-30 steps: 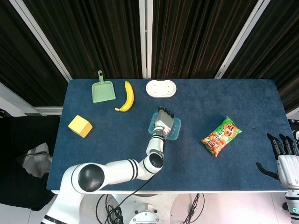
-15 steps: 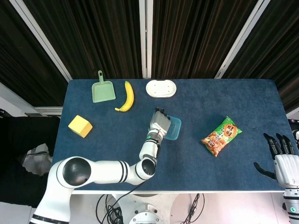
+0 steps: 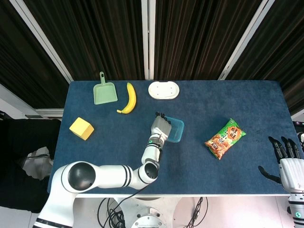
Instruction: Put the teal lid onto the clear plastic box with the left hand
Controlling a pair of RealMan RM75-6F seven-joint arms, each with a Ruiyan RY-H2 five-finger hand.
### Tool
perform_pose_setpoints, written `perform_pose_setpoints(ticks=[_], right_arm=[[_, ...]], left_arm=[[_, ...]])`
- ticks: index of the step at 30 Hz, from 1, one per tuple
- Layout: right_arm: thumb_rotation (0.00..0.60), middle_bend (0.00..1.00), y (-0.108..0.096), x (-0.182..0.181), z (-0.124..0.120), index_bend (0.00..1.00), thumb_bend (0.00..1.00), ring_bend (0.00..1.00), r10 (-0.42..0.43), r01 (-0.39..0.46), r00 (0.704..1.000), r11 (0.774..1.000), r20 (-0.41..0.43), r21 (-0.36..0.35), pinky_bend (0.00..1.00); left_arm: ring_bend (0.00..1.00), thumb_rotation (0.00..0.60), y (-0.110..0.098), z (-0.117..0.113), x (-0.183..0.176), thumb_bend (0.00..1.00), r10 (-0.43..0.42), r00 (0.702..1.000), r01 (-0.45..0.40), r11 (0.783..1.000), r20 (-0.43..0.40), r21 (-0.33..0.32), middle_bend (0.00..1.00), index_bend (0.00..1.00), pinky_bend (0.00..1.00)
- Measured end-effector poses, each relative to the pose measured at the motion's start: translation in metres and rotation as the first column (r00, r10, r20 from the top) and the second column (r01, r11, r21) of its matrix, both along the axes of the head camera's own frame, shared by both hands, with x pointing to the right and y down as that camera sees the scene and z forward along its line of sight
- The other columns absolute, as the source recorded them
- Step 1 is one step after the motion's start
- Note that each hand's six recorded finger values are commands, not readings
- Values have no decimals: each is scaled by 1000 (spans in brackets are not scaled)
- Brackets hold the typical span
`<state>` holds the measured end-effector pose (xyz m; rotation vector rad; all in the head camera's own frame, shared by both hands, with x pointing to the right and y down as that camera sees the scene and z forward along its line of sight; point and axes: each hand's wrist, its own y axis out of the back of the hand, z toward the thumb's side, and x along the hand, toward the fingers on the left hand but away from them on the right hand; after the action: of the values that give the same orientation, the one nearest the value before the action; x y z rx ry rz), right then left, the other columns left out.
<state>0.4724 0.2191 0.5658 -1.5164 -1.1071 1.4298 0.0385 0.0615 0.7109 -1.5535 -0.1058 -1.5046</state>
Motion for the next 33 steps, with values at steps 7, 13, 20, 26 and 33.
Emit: perform_pose_setpoints(ticks=[7, 13, 20, 26, 33], right_arm=[[600, 157, 1, 2, -2, 7, 127, 0, 2, -2, 1000, 1000, 1, 7, 0], [600, 156, -1, 0, -1, 7, 126, 0, -6, 6, 1000, 1000, 3, 4, 0], [600, 157, -4, -5, 1, 7, 127, 0, -21, 21, 1000, 1000, 4, 1, 0], [600, 156, -4, -7, 1, 7, 127, 0, -24, 24, 1000, 1000, 2, -1, 0], [600, 157, -4, -8, 1, 7, 127, 0, -24, 24, 1000, 1000, 1, -4, 0]], left_arm=[[0, 600, -3, -10, 2, 19, 1, 999, -1, 1000, -35, 9, 117, 145, 127], [0, 600, 3, -27, -3, 19, 30, 995, -29, 999, -92, 14, 118, 146, 123], [0, 600, 26, -33, -21, 18, 80, 989, -81, 997, -124, 3, 118, 146, 115], [0, 600, 32, -26, -32, 18, 68, 992, -69, 998, -102, -5, 117, 146, 114], [0, 600, 34, -22, -40, 18, 49, 994, -51, 999, -97, -9, 118, 146, 115]])
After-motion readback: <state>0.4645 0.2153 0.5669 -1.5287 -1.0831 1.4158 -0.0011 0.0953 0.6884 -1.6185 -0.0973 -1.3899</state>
